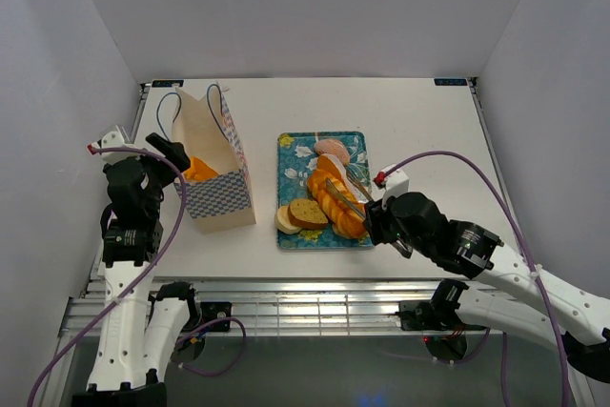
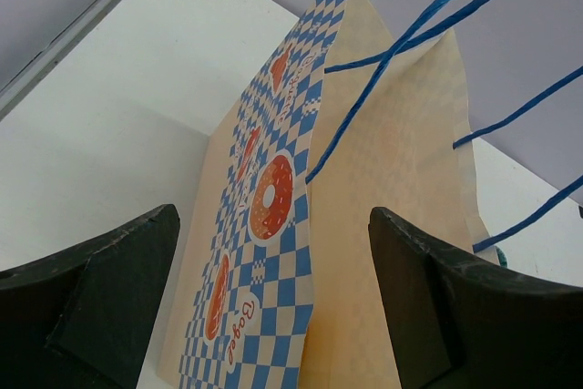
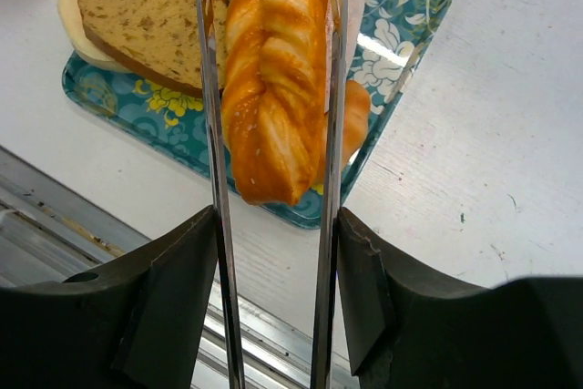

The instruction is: Place the fake bread into the paper bag

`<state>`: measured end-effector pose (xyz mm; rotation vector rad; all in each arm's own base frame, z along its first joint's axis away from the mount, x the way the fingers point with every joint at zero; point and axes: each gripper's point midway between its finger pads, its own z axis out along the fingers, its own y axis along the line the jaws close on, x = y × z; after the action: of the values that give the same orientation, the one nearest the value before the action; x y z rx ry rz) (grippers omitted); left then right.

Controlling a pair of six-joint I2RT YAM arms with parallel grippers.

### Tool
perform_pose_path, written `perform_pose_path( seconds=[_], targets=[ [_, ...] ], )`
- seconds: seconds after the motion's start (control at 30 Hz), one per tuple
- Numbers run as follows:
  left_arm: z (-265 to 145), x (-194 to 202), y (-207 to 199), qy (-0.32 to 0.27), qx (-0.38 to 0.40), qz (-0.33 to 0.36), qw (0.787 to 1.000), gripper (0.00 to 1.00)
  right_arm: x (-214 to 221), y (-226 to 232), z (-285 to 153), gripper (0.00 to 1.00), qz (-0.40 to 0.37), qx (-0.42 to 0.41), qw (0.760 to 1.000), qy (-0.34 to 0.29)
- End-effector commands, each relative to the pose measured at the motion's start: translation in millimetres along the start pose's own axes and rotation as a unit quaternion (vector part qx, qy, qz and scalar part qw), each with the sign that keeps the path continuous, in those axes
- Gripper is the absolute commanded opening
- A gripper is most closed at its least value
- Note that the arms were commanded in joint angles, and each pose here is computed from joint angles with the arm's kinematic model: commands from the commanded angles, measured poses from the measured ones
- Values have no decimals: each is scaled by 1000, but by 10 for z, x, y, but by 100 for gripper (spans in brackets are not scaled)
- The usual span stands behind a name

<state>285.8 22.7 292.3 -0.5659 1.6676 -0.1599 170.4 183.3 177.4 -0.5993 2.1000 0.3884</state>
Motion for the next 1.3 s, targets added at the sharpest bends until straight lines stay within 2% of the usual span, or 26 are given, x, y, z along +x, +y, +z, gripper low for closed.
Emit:
perform_pose_path(
  seconds=[0.0, 0.63, 0.83, 0.87, 0.93, 0.97, 1.07, 1.27],
  targets=[
    [2, -7, -64, 1, 15, 3, 1000, 95, -200, -112, -85, 58, 7, 31, 999, -34],
    [0, -12, -69, 1, 16, 3, 1000, 95, 318, -144, 238, 62, -8, 52, 998, 36],
    [-9, -16, -69, 0, 17, 3, 1000, 95, 281, 0, 307, 52, -10, 19, 999, 34],
    [-13, -17, -66, -1, 16, 3, 1000, 95, 256, 25, 320, 45, -9, 13, 999, 30],
    [-16, -24, -68, -2, 17, 3, 1000, 95, 218, 70, 338, 39, -13, 5, 999, 33],
    [-23, -29, -73, -3, 18, 3, 1000, 95, 190, 99, 336, 31, -14, -1, 999, 33],
    [-32, -43, -68, -6, 17, 3, 1000, 95, -52, 145, 277, 23, -18, -9, 1000, 12],
    [-48, -55, -67, -9, 18, 3, 1000, 95, -670, 59, -85, 20, -20, 8, 998, -58]
  ],
)
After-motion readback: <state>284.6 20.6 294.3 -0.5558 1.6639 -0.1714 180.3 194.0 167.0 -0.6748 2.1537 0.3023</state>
